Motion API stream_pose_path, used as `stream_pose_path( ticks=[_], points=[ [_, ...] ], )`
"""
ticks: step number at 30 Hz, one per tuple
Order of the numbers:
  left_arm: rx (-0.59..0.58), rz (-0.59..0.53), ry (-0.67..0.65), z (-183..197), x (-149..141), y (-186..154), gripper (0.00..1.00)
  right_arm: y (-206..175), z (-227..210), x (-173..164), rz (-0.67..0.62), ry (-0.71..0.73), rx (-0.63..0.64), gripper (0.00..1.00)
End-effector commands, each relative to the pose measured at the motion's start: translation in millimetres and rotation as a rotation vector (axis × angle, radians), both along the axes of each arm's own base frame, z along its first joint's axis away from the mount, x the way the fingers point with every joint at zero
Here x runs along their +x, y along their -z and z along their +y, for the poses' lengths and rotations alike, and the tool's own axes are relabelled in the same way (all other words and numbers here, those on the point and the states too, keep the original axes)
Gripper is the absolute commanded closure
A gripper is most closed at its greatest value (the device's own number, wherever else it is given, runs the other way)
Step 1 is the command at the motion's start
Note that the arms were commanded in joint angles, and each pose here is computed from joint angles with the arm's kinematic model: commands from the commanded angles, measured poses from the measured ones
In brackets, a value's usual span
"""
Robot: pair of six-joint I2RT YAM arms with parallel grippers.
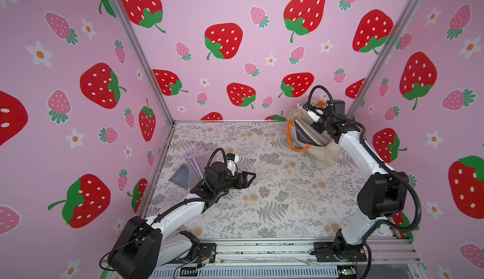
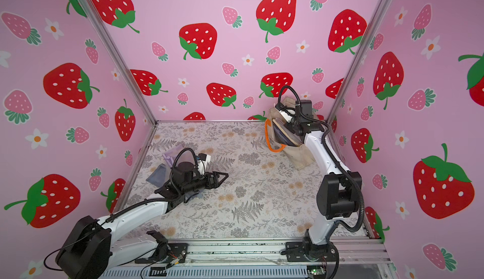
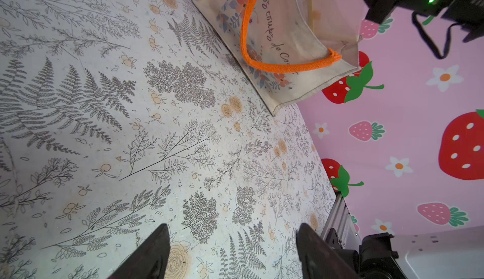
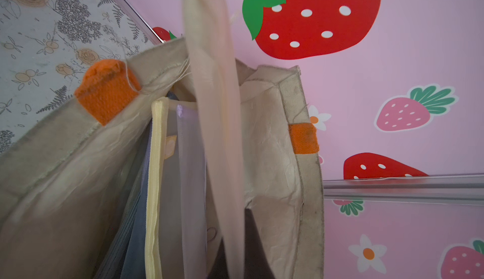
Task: Put the pencil pouch into the canvas bag
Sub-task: Place the pencil pouch in the canvas bag.
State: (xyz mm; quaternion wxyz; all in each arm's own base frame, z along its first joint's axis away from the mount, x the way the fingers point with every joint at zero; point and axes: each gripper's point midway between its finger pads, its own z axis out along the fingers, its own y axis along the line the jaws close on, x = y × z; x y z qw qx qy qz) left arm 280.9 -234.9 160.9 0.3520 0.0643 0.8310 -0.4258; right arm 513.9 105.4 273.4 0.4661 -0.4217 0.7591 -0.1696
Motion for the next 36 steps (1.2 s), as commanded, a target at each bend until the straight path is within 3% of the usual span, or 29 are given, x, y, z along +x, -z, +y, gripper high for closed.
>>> stream_pose_path(
  ticks=[1, 16, 27, 32, 36],
  points=[
    [-0.01, -0.037, 0.006, 1, 0, -8, 0.22, 12, -6, 4, 0.011, 0.005, 0.019, 1.0],
    [-0.005, -0.034, -0.007, 5, 1, -5, 0.21, 58, -13, 35, 0.167, 0.175, 0.195, 1.0],
    [-0.004, -0.025, -0.018, 8, 3, -3, 0.22, 82, -16, 33, 0.243, 0.217, 0.218, 1.0],
    [0.0, -0.012, -0.023, 9, 3, -1, 0.22, 74, -10, 27, 0.245, 0.215, 0.288, 0.72],
    [-0.006, 0.001, -0.026, 9, 2, 1, 0.22, 63, 0, 18, 0.239, 0.194, 0.386, 0.66]
  ],
)
